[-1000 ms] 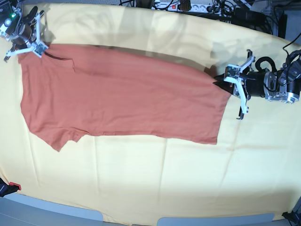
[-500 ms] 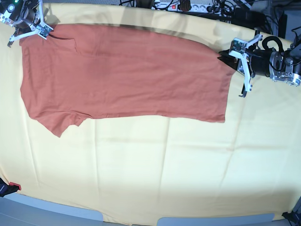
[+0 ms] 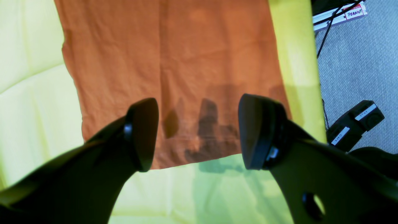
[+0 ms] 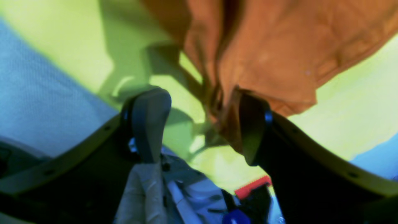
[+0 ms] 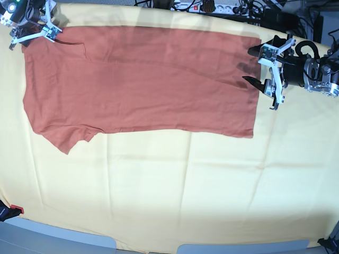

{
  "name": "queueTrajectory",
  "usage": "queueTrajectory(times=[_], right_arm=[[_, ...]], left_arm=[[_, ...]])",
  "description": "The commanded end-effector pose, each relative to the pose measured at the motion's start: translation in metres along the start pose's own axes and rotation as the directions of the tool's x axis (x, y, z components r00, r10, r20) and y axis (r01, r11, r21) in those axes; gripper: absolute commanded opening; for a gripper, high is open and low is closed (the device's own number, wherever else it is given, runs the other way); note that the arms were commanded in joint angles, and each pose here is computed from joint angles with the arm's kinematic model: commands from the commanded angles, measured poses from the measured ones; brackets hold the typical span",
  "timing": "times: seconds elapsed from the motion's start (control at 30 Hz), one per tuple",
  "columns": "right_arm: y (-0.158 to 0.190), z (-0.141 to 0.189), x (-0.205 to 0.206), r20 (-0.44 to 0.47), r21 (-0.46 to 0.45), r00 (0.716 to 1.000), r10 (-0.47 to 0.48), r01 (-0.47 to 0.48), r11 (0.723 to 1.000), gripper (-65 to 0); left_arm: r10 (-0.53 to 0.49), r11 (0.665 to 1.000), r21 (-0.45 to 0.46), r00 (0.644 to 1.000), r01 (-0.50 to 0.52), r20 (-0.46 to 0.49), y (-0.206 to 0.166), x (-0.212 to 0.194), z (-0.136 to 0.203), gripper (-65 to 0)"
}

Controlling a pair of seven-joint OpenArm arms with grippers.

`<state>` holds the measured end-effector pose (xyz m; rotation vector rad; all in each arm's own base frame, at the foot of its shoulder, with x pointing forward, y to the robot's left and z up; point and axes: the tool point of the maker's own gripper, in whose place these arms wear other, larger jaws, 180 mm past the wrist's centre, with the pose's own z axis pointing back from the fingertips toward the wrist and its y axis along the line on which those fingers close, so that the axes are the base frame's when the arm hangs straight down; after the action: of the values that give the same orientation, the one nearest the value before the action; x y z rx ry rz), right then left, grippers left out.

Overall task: Fold the T-shirt properly
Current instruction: 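Pull the grasped edge toward the arm bases to straighten the shirt, then release and move both grippers to the shirt's opposite long edge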

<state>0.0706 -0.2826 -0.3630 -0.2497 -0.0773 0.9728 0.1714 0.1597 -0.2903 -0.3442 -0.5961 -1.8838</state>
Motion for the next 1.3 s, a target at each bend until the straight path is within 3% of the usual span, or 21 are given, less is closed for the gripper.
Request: queueTrajectory(times=[0.0,0.13,0.33,0.43,0.57,0.7,0.8,0.9,1.03,1.17,1.27], right_arm=[[-0.009,0.009,0.007,0.020,-0.039,1.000,0.006,-0.006,0.999,-24.8],[-0.017,0.029,0.014,0.051,-0.093,0.999,0.013,-0.009,0.996,-24.8],[-0.036,0.049,-0.014,-0.008,-0.168,1.000,-0.015,0.013,0.986,-24.8],[-0.061,0.059,-0.014,0.039,-0.256,0.997,-0.060,0.068,0.964,-24.8],[-0.083,0.070,-0.007,0.118,-0.332,0.989,-0.087,0.122,0.935,-24.8],[-0.087,0.072,-0.001,0.160,-0.347,0.982,-0.096,0.147,0.926,-24.8],[-0.089,0.073,-0.001,0.163,-0.355,0.981,-0.108,0.160,0.921,-24.8],[-0.089,0.073,-0.001,0.163,-0.355,0.981,-0.108,0.160,0.921,-24.7],[-0.090,0.073,-0.001,0.165,-0.359,0.980,-0.113,0.166,0.919,-24.7],[-0.090,0.073,-0.001,0.165,-0.359,0.980,-0.113,0.166,0.919,-24.7],[-0.090,0.073,-0.001,0.167,-0.361,0.980,-0.110,0.165,0.918,-24.7]], left_arm=[[-0.005,1.000,0.021,1.000,0.006,-0.021,0.006,-0.003,0.008,-24.3],[0.005,1.000,0.019,0.999,-0.004,-0.049,0.005,-0.009,0.011,-24.3],[0.020,0.999,0.035,0.997,-0.018,-0.073,0.009,-0.014,0.022,-24.3],[0.095,0.994,0.061,0.994,-0.092,-0.046,0.018,-0.009,0.026,-24.3],[0.290,0.923,0.273,0.957,-0.271,-0.031,0.067,-0.022,0.033,-24.2],[0.411,0.843,0.358,0.910,-0.401,0.050,0.099,-0.043,0.033,-24.2],[0.522,0.765,0.354,0.840,-0.537,0.148,0.116,-0.061,0.027,-24.2],[0.627,0.667,0.314,0.737,-0.676,0.253,0.131,-0.083,0.023,-24.2],[0.734,0.508,0.211,0.548,-0.835,0.401,0.148,-0.105,0.024,-24.2],[0.806,0.306,0.132,0.330,-0.943,0.491,0.155,-0.134,0.023,-24.2],[0.825,0.210,0.100,0.231,-0.973,0.515,0.152,-0.152,0.016,-24.2]])
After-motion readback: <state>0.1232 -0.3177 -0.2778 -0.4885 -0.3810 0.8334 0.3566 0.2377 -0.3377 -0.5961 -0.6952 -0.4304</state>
